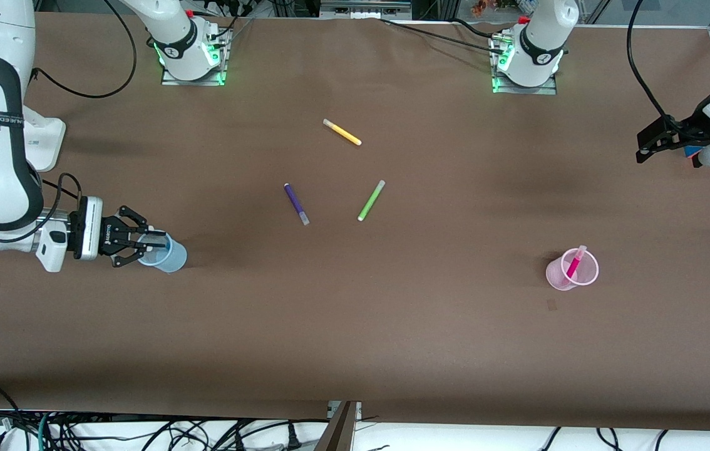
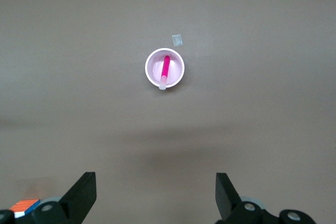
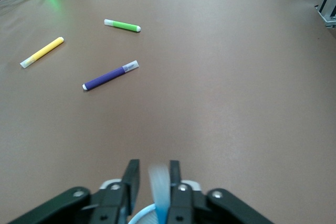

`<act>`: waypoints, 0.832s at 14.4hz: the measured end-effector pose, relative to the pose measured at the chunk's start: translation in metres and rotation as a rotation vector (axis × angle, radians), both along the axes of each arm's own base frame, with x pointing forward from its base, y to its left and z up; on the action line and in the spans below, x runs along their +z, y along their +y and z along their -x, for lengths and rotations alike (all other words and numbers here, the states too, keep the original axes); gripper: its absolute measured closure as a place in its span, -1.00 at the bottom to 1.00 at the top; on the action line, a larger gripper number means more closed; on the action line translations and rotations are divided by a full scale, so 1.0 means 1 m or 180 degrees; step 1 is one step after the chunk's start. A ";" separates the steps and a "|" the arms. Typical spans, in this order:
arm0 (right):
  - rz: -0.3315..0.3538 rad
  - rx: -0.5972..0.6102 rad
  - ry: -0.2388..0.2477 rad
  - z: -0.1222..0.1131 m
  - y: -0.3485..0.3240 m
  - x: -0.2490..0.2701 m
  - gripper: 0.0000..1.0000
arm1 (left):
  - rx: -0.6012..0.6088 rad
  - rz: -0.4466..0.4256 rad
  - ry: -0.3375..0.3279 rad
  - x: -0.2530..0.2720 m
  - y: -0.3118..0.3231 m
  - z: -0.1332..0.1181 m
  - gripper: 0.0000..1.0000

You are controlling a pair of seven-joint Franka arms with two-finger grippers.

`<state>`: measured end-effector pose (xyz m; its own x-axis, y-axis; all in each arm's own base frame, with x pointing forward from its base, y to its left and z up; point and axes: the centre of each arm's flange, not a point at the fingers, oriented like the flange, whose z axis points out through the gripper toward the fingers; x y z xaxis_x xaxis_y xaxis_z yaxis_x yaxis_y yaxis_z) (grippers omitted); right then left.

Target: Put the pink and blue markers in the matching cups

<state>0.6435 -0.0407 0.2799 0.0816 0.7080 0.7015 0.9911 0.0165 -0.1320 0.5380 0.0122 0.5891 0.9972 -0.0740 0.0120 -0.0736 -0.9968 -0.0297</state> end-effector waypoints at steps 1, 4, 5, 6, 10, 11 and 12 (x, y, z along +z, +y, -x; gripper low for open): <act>-0.0003 -0.0024 -0.0007 -0.001 -0.003 0.002 0.07 | -0.0001 0.0000 0.0013 -0.001 0.000 0.000 -1.00; 0.0012 -0.0240 0.0156 -0.012 -0.003 0.024 -0.53 | -0.0016 -0.0002 0.0030 -0.003 -0.003 -0.001 -1.00; 0.0053 -0.0358 0.0256 -0.018 -0.002 0.035 -0.72 | -0.0017 -0.0003 0.0034 -0.004 -0.003 -0.001 -1.00; 0.0132 -0.0493 0.0378 -0.023 -0.001 0.046 -0.96 | -0.0017 -0.0003 0.0038 -0.005 -0.003 -0.001 -1.00; 0.0594 -0.1263 0.1063 -0.038 0.002 0.085 -1.00 | -0.0016 -0.0003 0.0075 -0.006 -0.003 0.000 -1.00; 0.0688 -0.1496 0.1292 -0.040 0.004 0.094 -1.00 | -0.0016 -0.0003 0.0086 -0.006 -0.003 0.000 -1.00; 0.0787 -0.1736 0.1527 -0.041 0.006 0.102 -1.00 | -0.0016 -0.0003 0.0090 -0.006 -0.003 0.000 -1.00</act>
